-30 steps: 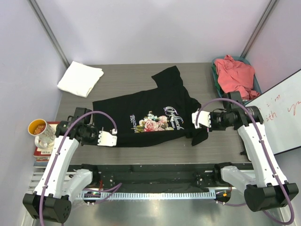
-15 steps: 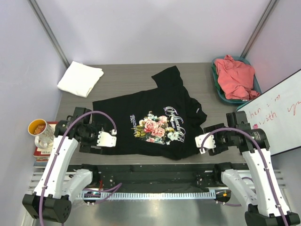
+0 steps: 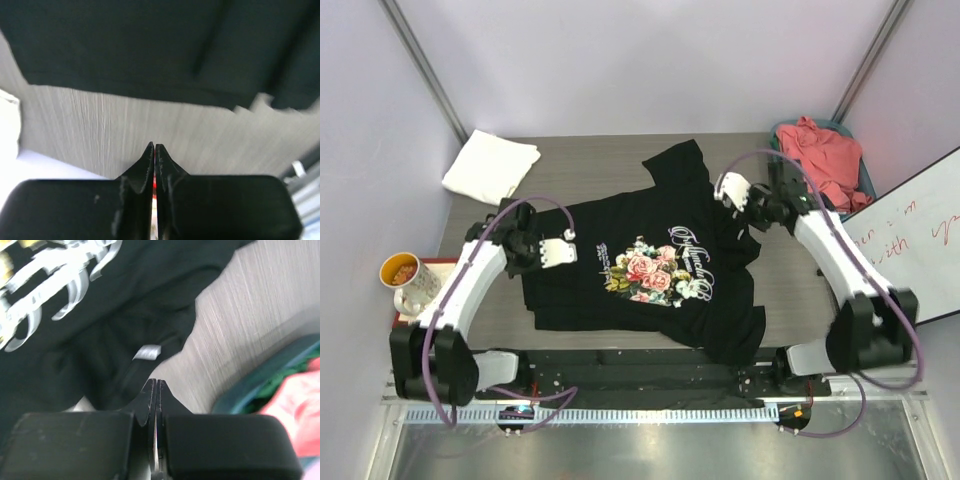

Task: Fold and stack the t-shirts
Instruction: Flatten out the tshirt

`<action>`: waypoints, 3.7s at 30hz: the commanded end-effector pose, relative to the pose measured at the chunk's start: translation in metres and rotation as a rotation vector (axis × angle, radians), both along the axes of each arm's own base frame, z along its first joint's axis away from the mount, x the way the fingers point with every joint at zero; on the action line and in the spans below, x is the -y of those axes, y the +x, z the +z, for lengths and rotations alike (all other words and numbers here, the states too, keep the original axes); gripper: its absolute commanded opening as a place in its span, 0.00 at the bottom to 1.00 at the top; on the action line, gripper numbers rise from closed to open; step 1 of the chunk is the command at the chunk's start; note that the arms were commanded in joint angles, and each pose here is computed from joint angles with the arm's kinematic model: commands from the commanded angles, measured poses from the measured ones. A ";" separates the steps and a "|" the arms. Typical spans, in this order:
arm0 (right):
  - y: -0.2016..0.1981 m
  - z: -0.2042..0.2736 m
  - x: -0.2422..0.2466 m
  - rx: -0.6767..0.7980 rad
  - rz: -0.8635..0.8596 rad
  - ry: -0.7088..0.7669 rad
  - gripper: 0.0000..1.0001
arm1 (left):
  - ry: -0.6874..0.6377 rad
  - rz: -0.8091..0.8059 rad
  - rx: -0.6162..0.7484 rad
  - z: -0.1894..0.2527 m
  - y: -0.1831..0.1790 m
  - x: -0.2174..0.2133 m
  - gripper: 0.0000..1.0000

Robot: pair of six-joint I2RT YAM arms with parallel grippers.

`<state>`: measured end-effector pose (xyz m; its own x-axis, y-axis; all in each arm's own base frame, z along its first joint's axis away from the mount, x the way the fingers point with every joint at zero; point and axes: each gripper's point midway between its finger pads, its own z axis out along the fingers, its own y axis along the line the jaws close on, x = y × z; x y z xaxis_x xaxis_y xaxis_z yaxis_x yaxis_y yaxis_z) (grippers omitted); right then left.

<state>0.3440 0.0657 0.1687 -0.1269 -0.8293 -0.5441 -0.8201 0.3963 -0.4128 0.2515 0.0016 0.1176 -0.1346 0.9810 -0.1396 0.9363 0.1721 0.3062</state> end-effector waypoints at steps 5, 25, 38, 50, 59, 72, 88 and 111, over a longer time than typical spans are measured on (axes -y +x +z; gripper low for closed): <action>0.083 -0.018 -0.023 -0.059 -0.140 0.173 0.01 | 0.005 0.198 0.088 -0.008 0.087 -0.006 0.00; 0.140 -0.110 -0.016 -0.203 -0.220 0.093 0.01 | 0.103 0.317 0.045 -0.061 0.143 -0.020 0.00; 0.189 -0.124 -0.002 -0.104 -0.280 0.024 0.01 | 0.230 0.361 0.154 -0.083 0.194 -0.020 0.00; 0.270 -0.090 0.044 0.217 -0.402 -0.126 0.01 | 0.363 0.304 0.549 -0.039 0.287 -0.013 0.00; 0.291 -0.086 0.054 0.276 -0.443 -0.162 0.01 | 0.414 0.308 0.693 -0.016 0.329 -0.004 0.00; 0.252 -0.016 -0.030 0.248 -0.294 0.215 0.09 | 0.296 0.329 0.400 0.003 0.214 0.002 0.00; 0.296 -0.055 -0.133 0.181 -0.249 0.436 0.01 | 0.298 0.329 -0.010 -0.069 0.155 0.007 0.00; 0.334 -0.140 -0.109 0.224 -0.329 0.189 0.01 | 0.465 0.419 0.034 -0.120 0.196 -0.009 0.00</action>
<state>0.6646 0.1965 0.0377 -0.1974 -0.6117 -0.7661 -0.5923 0.6971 -0.4040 0.4295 0.0098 0.0167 -0.5113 0.8074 0.2945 0.8238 0.3628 0.4357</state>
